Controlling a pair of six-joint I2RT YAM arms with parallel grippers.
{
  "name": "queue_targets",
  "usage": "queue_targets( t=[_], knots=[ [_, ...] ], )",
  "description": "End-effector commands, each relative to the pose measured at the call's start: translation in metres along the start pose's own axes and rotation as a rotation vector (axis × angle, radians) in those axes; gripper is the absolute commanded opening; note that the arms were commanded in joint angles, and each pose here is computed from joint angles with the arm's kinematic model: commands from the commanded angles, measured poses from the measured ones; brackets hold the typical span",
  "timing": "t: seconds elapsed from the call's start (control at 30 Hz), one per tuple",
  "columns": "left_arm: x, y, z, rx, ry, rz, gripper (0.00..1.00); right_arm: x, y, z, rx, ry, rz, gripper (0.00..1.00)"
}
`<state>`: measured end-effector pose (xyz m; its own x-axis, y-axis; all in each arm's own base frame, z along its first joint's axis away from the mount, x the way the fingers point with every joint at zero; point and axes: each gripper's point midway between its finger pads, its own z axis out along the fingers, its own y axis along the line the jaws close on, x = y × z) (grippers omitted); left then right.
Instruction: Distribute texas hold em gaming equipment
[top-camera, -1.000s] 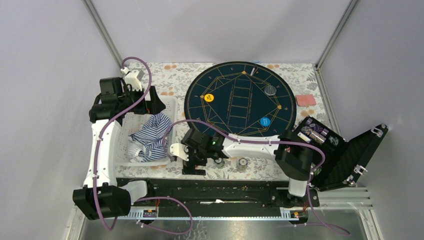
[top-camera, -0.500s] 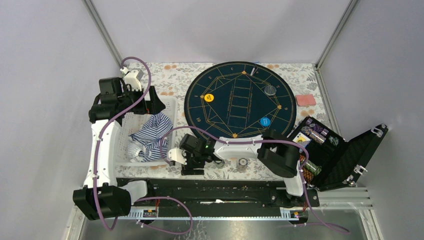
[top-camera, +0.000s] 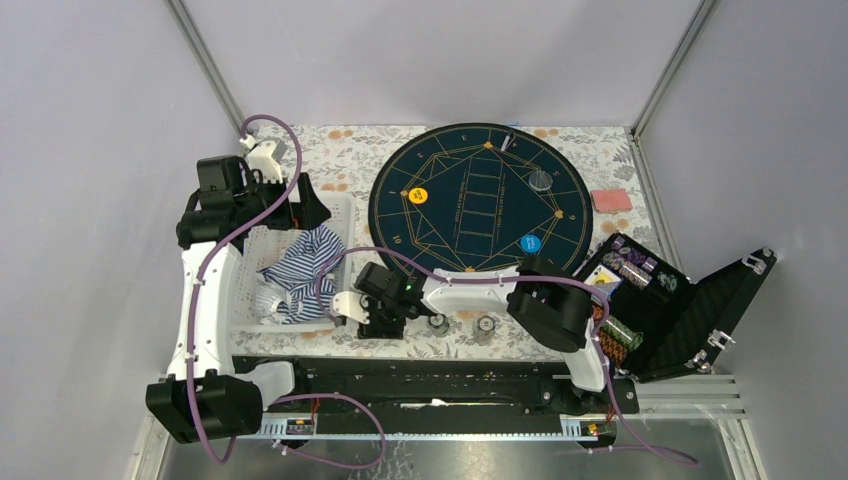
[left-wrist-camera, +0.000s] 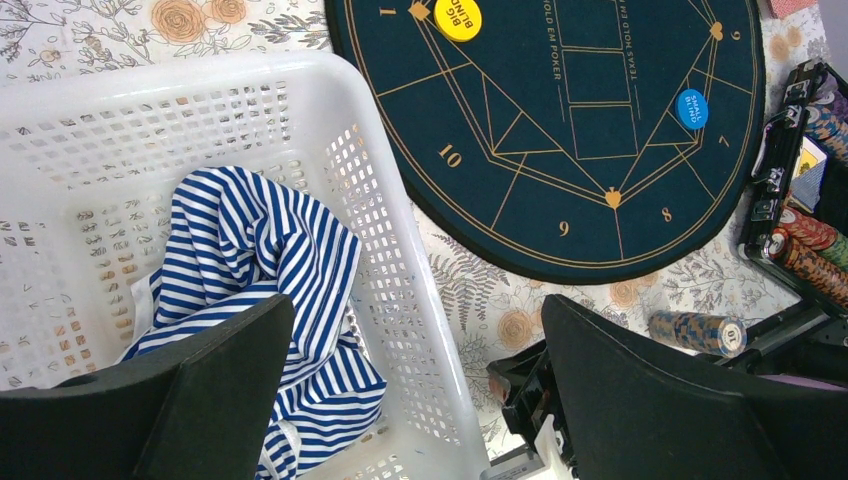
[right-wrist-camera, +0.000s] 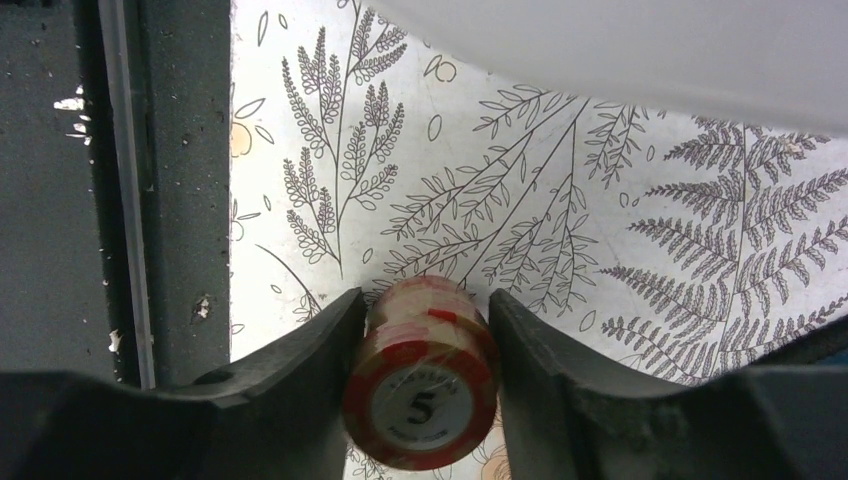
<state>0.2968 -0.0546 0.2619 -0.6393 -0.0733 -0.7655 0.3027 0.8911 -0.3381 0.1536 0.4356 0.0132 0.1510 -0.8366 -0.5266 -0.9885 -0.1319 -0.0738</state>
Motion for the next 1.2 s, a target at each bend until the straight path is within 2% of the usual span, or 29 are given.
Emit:
queue_targets(
  t=[0.0, 0.2, 0.47, 0.7, 0.97, 1.17],
  knots=[
    [-0.011, -0.005, -0.005, 0.02, -0.051, 0.022, 0.99, 0.006, -0.004, 0.002, -0.015, 0.035, 0.005, 0.5],
    [-0.01, -0.004, -0.004, 0.017, -0.049, 0.022, 0.99, -0.01, -0.014, -0.015, 0.019, 0.004, 0.003, 0.41],
    [-0.01, -0.004, -0.004, 0.018, -0.047, 0.019, 0.99, -0.033, -0.036, -0.039, 0.058, -0.059, 0.035, 0.37],
    [-0.009, -0.003, -0.004, 0.012, -0.047, 0.021, 0.99, -0.037, -0.088, -0.067, 0.12, -0.115, 0.13, 0.37],
    [-0.012, -0.004, -0.002, 0.027, -0.044, 0.03, 0.99, 0.004, -0.165, -0.117, 0.221, -0.166, 0.362, 0.37],
    [-0.011, -0.003, 0.003, 0.044, -0.028, 0.025, 0.99, 0.063, -0.234, -0.148, 0.347, -0.144, 0.528, 0.36]
  ],
)
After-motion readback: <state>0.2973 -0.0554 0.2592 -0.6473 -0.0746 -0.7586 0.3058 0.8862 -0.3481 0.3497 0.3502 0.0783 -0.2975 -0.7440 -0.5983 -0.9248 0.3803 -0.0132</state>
